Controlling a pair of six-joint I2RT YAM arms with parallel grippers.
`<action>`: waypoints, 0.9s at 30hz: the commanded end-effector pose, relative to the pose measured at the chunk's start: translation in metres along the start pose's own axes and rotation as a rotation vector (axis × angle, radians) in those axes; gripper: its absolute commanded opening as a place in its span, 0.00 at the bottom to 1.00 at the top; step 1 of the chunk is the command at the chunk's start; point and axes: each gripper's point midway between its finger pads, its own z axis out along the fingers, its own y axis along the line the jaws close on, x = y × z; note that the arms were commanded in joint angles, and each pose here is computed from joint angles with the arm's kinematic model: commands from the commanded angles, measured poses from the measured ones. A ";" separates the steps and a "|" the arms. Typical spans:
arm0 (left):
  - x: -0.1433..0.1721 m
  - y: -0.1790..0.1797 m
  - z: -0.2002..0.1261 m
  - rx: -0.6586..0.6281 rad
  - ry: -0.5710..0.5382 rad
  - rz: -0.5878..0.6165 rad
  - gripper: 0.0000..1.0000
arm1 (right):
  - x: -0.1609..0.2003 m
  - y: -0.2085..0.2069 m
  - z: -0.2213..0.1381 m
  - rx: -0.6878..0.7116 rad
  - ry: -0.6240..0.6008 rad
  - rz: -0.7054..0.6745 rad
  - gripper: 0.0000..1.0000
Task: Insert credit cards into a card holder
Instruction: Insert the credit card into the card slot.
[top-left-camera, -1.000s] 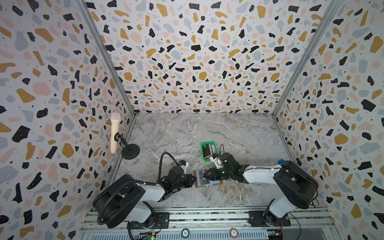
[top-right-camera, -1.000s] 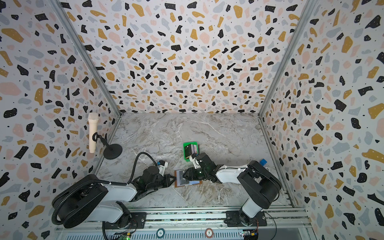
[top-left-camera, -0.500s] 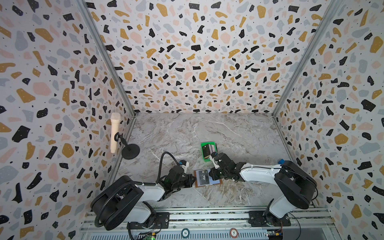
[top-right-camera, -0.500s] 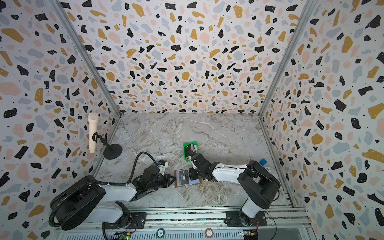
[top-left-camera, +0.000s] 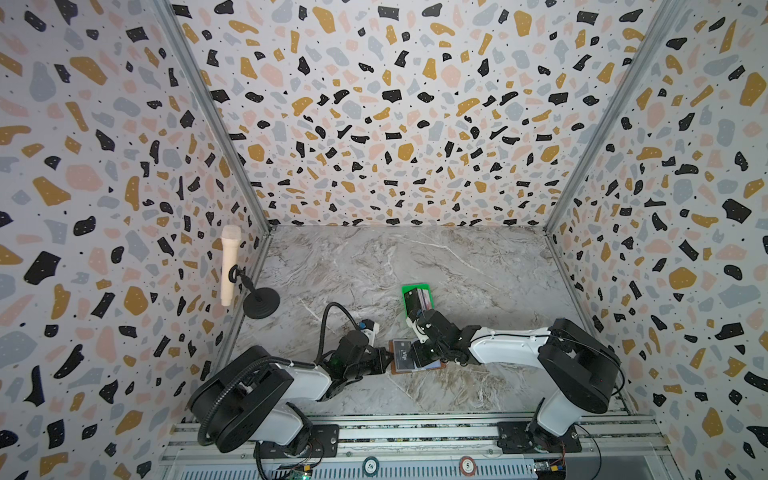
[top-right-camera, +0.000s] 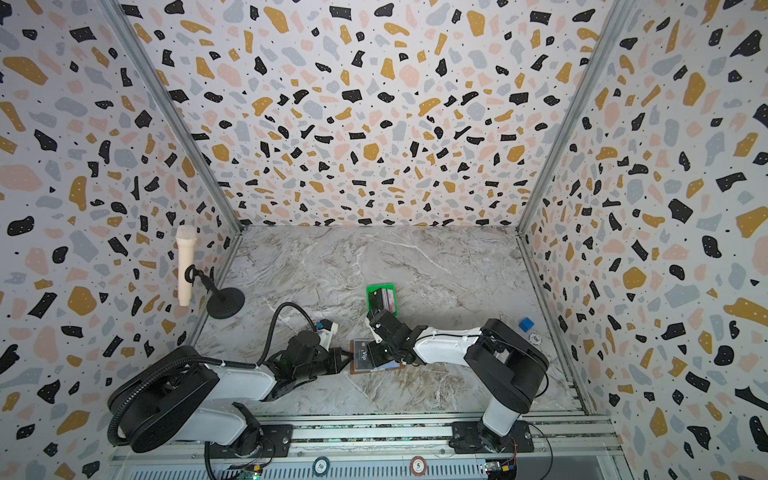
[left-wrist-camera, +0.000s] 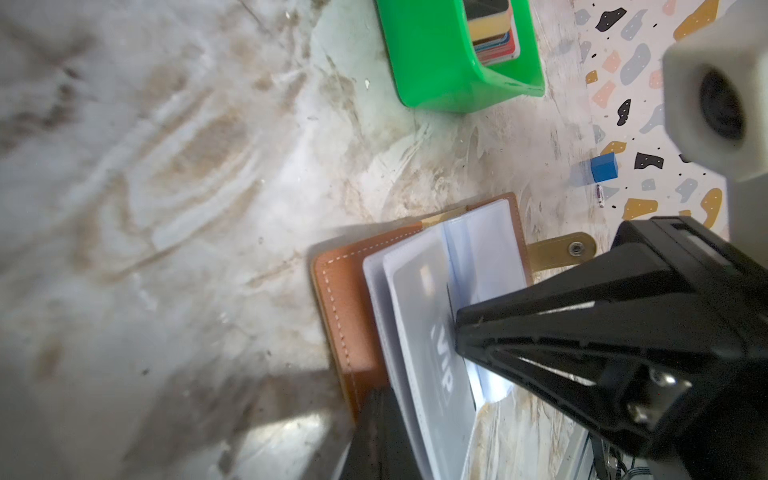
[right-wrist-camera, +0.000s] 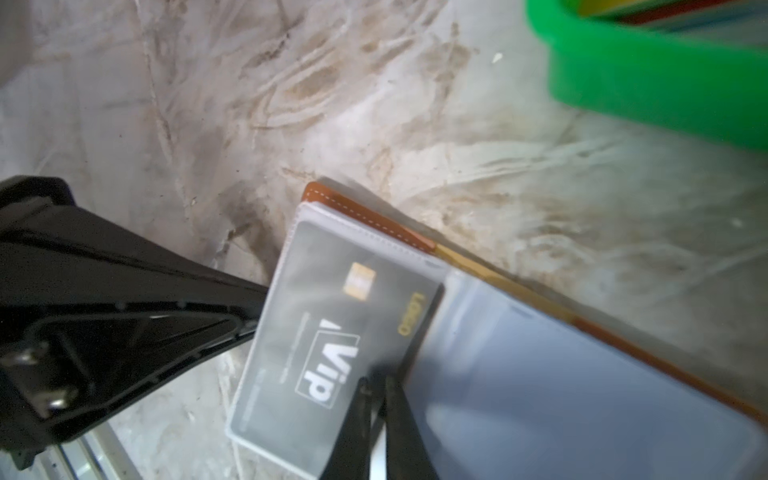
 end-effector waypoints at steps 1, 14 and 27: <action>0.011 0.014 0.000 -0.055 0.044 -0.018 0.00 | 0.005 0.005 0.001 -0.005 0.033 -0.022 0.11; -0.037 -0.032 -0.022 0.014 -0.084 0.065 0.00 | -0.016 -0.020 -0.047 0.068 -0.070 -0.023 0.36; -0.017 -0.033 0.012 0.014 0.012 0.078 0.00 | -0.022 -0.063 -0.039 0.242 0.002 -0.067 0.41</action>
